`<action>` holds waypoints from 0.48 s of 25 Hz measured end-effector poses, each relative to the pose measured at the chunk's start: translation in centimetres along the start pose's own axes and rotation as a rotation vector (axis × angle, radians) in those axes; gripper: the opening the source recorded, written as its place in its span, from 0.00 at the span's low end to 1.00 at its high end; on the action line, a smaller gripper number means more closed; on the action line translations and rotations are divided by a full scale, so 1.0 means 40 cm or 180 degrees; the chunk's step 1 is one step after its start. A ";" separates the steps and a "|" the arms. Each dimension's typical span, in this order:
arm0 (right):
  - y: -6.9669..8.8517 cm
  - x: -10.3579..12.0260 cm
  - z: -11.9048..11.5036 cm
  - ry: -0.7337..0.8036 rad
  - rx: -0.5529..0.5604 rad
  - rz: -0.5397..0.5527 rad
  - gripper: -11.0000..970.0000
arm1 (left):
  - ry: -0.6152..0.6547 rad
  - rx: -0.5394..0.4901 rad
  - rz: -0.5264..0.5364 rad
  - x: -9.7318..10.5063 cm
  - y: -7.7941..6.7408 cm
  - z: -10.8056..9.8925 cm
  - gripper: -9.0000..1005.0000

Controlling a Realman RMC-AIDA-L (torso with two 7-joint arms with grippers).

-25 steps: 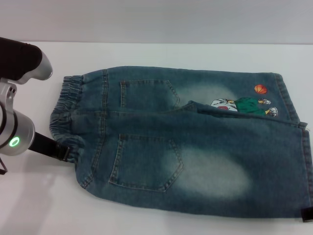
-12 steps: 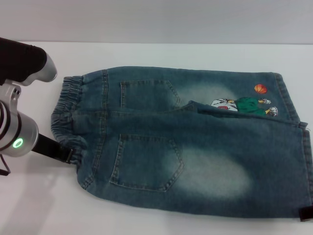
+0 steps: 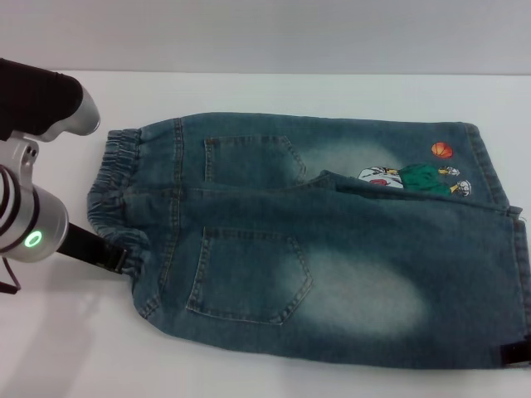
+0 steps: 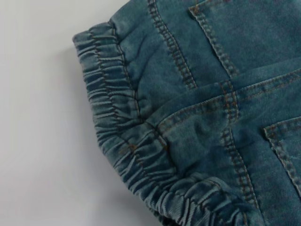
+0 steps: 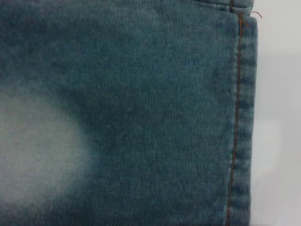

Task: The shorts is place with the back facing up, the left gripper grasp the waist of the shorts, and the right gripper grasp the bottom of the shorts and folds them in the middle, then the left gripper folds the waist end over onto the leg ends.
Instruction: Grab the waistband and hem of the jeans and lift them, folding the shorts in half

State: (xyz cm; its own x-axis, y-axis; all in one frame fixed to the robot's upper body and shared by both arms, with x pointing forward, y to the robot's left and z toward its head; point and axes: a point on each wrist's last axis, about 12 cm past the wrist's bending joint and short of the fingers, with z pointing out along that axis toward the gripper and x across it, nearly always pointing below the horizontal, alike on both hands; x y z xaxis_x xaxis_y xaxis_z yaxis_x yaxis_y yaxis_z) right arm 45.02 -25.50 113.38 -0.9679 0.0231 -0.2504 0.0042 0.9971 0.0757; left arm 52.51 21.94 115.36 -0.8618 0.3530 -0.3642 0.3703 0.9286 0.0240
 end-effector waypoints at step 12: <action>0.004 -0.010 0.012 -0.0059 -0.0031 -0.0006 0.71 | 0.0011 0.0001 0.0027 -0.007 -0.003 0.000 0.07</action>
State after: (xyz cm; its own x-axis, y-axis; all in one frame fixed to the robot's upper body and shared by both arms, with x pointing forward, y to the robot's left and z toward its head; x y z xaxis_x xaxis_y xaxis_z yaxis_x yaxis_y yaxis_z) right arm 45.54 -25.32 113.04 -0.9630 0.0226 -0.2685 -0.0002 0.9964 0.0846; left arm 52.71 21.72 115.47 -0.8600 0.3612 -0.3606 0.3776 0.9256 0.0266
